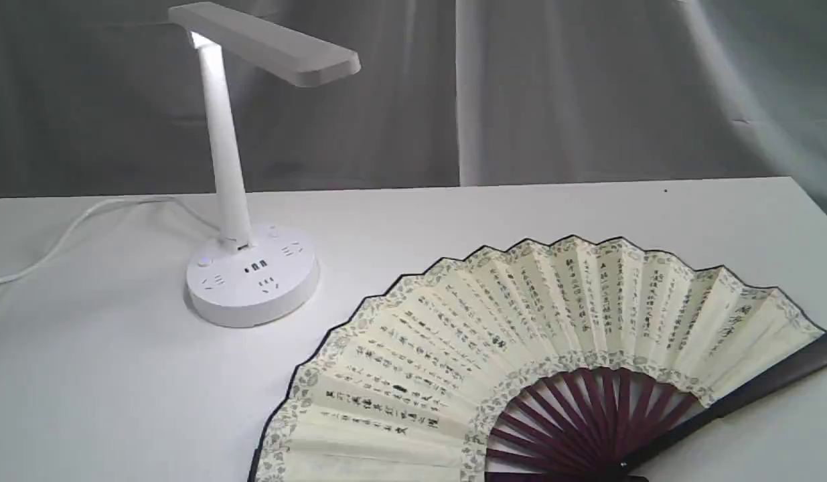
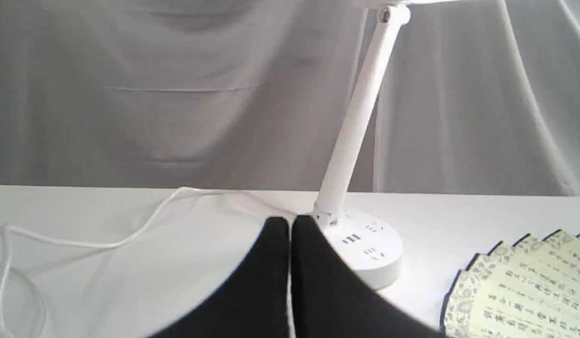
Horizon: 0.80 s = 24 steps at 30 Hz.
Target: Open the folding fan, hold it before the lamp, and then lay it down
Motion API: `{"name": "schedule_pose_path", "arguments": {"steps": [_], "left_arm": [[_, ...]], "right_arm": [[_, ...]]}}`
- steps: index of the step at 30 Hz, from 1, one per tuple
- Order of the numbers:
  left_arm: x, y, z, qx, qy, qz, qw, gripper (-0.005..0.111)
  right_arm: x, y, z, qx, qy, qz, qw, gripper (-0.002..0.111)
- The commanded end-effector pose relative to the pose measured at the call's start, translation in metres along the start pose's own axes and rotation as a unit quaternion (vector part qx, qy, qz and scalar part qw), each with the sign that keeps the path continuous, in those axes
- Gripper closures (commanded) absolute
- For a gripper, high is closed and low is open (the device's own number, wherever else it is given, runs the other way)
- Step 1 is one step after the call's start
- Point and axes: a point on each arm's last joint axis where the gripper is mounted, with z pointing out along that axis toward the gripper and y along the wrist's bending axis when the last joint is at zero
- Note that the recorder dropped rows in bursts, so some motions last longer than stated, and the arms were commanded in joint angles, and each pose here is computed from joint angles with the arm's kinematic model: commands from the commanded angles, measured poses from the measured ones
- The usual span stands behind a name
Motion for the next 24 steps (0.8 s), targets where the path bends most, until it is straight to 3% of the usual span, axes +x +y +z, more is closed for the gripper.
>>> {"name": "schedule_pose_path", "arguments": {"steps": [1, 3, 5, 24], "left_arm": [[0.014, 0.001, 0.004, 0.003, -0.009, -0.001, 1.000, 0.107], [0.014, 0.000, 0.004, 0.006, -0.027, -0.001, 1.000, 0.107], [0.020, 0.001, 0.004, 0.001, 0.008, -0.001, 1.000, 0.107], [0.024, 0.002, 0.004, -0.003, 0.031, 0.004, 1.000, 0.107]], "right_arm": [[0.004, -0.002, 0.000, 0.007, 0.012, -0.101, 0.995, 0.108], [0.005, -0.002, 0.000, 0.008, 0.015, -0.107, 0.994, 0.108], [0.005, -0.002, 0.000, 0.007, 0.016, -0.106, 0.994, 0.108], [0.006, -0.002, 0.000, 0.007, 0.022, -0.104, 0.994, 0.108]]}}
